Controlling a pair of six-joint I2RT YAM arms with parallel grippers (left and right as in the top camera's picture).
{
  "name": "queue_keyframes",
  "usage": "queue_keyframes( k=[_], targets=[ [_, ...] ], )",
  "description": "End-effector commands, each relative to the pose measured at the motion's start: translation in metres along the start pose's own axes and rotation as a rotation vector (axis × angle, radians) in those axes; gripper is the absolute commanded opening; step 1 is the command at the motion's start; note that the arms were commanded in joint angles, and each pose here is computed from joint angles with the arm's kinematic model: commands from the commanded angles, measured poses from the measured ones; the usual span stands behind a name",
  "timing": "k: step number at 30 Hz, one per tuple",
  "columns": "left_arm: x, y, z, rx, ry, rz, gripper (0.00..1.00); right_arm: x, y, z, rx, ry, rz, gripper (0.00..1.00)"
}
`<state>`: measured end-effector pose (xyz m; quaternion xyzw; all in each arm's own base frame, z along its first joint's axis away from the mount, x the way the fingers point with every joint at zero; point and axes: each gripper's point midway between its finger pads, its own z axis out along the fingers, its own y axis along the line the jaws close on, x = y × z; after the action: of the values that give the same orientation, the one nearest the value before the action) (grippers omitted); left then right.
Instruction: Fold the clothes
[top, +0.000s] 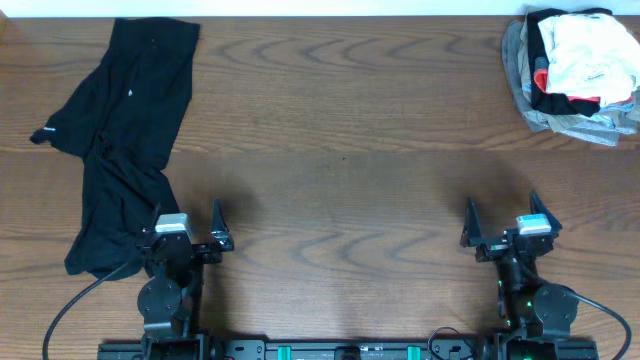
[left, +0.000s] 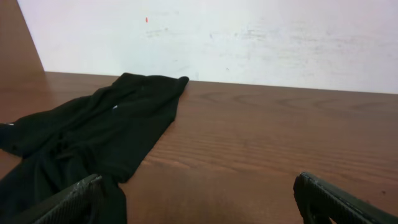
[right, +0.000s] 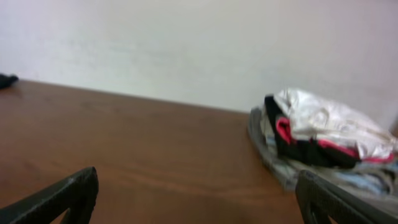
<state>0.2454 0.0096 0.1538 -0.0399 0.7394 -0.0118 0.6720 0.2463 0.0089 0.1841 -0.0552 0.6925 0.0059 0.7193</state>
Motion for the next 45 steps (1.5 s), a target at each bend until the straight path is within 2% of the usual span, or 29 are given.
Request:
queue_keyframes(
  k=[1,9,19,27,34,38,45],
  targets=[
    [-0.010,0.000,-0.002,-0.003,-0.019,-0.019,0.98,-0.010,-0.001,-0.001,0.001,-0.042,-0.008,0.99],
    [-0.053,-0.003,-0.013,0.003,-0.081,-0.061,0.98,-0.034,-0.002,-0.003,0.000,-0.140,0.026,0.99],
    [-0.075,-0.008,-0.005,0.012,0.051,-0.064,0.98,-0.068,0.002,-0.006,-0.032,-0.182,0.015,0.99],
    [-0.091,-0.010,0.014,-0.009,0.319,-0.085,0.98,-0.089,0.007,0.025,-0.109,-0.030,0.047,0.99],
    [-0.093,-0.010,0.034,-0.040,0.599,-0.089,0.98,-0.100,0.016,0.084,-0.241,0.160,0.132,0.99],
    [-0.094,-0.018,0.053,0.006,0.751,-0.058,0.98,-0.090,0.021,0.125,-0.322,0.334,0.201,0.99],
    [-0.091,-0.037,0.093,0.162,0.964,0.008,0.98,-0.057,0.021,0.179,-0.350,0.652,0.288,0.99]
  ],
)
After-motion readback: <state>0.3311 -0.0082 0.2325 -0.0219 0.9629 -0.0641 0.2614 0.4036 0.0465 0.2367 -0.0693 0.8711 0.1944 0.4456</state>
